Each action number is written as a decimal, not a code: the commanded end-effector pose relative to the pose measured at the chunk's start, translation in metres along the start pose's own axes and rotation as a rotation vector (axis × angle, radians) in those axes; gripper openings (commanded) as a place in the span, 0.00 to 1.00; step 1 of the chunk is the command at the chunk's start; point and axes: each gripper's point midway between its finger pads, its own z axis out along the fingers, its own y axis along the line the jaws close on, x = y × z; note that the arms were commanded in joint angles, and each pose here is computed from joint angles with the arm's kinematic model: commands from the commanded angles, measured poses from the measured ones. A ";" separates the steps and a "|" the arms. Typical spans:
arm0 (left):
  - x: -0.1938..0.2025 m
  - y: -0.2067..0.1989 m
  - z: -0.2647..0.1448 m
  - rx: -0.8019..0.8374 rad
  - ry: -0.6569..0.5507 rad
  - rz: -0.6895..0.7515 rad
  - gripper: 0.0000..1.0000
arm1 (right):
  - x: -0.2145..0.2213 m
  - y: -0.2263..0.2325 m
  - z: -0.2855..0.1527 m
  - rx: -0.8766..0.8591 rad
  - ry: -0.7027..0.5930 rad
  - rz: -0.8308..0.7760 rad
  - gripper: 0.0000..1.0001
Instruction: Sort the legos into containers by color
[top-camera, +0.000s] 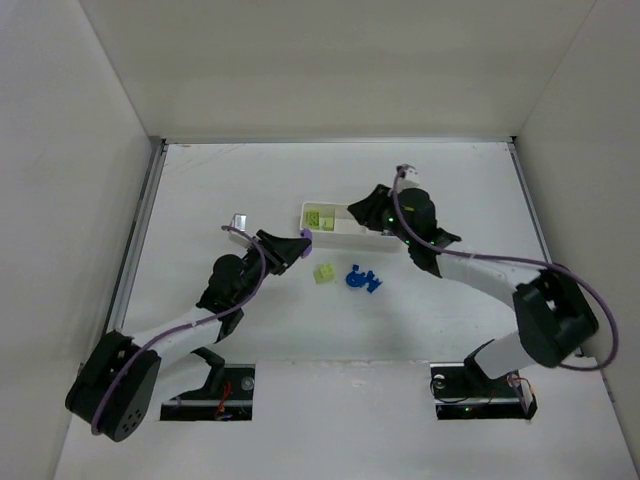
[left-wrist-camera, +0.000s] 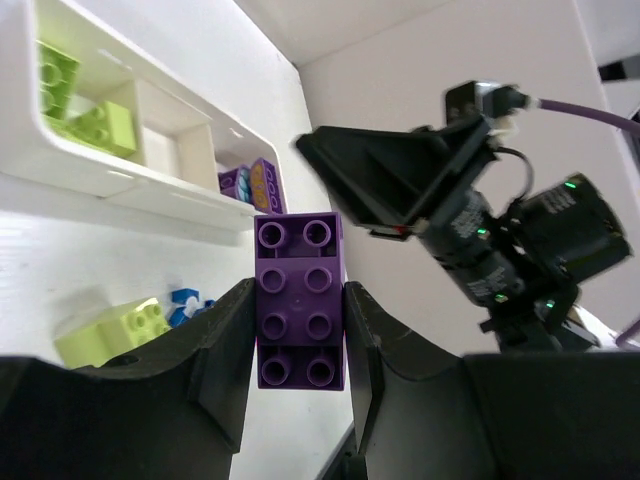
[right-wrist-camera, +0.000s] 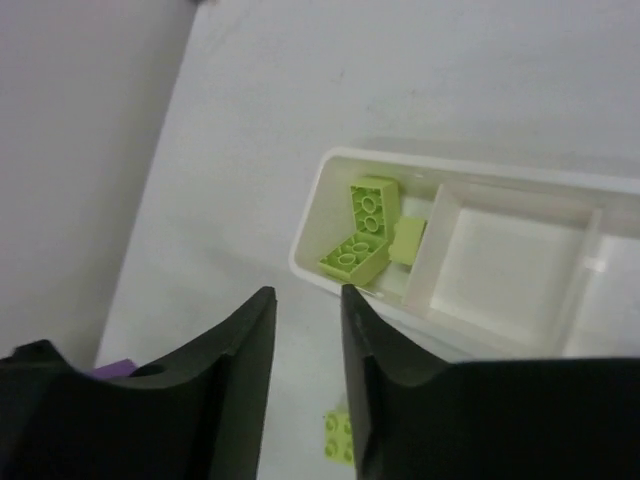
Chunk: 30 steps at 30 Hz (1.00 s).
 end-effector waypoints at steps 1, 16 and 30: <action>0.003 -0.038 0.021 0.092 -0.004 0.080 0.24 | -0.051 -0.022 -0.039 0.064 -0.208 -0.001 0.31; 0.093 -0.043 0.148 0.018 0.201 0.233 0.24 | -0.054 -0.095 -0.144 0.303 -0.406 0.018 0.54; 0.118 -0.004 0.209 -0.213 0.266 0.580 0.26 | -0.059 -0.087 -0.156 0.257 -0.450 0.051 0.57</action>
